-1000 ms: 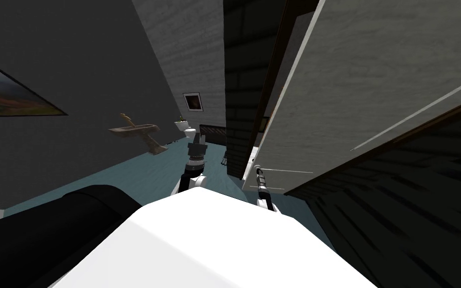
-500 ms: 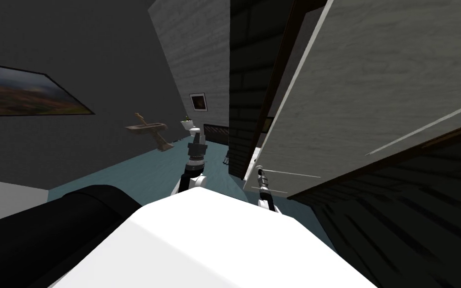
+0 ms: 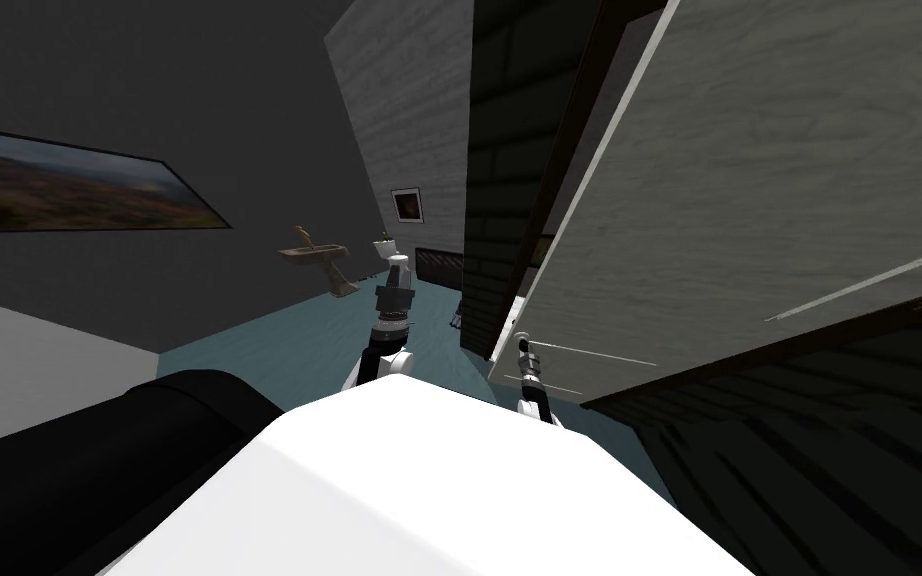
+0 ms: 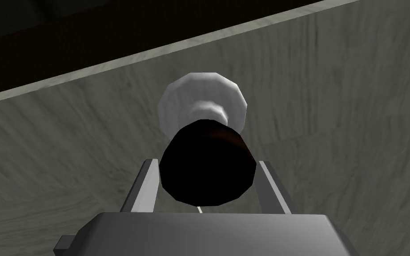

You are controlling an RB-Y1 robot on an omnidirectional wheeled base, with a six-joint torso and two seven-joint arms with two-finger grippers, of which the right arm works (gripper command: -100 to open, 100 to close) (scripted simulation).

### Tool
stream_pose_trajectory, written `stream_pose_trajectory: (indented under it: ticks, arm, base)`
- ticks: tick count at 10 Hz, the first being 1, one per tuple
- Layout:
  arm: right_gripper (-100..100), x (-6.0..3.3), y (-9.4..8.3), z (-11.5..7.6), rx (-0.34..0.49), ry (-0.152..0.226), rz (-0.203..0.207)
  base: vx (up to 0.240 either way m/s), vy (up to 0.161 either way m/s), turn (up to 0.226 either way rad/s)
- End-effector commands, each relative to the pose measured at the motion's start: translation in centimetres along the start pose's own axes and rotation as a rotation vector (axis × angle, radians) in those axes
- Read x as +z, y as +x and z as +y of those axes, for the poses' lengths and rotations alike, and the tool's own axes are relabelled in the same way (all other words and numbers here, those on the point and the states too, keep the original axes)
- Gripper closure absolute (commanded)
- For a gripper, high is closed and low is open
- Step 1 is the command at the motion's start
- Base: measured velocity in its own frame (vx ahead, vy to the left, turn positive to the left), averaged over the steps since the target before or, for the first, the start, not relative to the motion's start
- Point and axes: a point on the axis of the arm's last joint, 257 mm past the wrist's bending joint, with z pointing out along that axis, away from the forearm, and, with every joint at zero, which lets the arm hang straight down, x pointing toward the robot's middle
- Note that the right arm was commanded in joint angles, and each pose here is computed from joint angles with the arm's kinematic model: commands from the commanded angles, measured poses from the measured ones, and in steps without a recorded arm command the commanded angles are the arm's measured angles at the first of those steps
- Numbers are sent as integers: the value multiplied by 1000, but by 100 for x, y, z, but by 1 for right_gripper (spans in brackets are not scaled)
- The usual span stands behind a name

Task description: Pull the door open

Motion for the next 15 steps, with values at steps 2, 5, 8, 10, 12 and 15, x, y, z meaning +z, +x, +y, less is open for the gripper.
stream_pose_trajectory:
  ticks: [2, 5, 8, 10, 12, 15]
  arm:
    - [100, 25, -106, 75, 88, -19, -26]
    - [100, 11, -235, 116, 185, -34, -59]
    - [100, -7, -357, 155, 274, -50, -89]
    - [100, -16, -416, 173, 335, -60, -103]
    - [100, -27, -476, 191, 385, -71, -117]
    - [100, -50, -594, 228, 481, -93, -144]
  base:
    - [-31, -32, 118]
    - [-31, -31, 143]
    - [-31, -26, 136]
    - [-27, -31, 101]
    - [-31, -30, 145]
    - [-34, -32, 137]
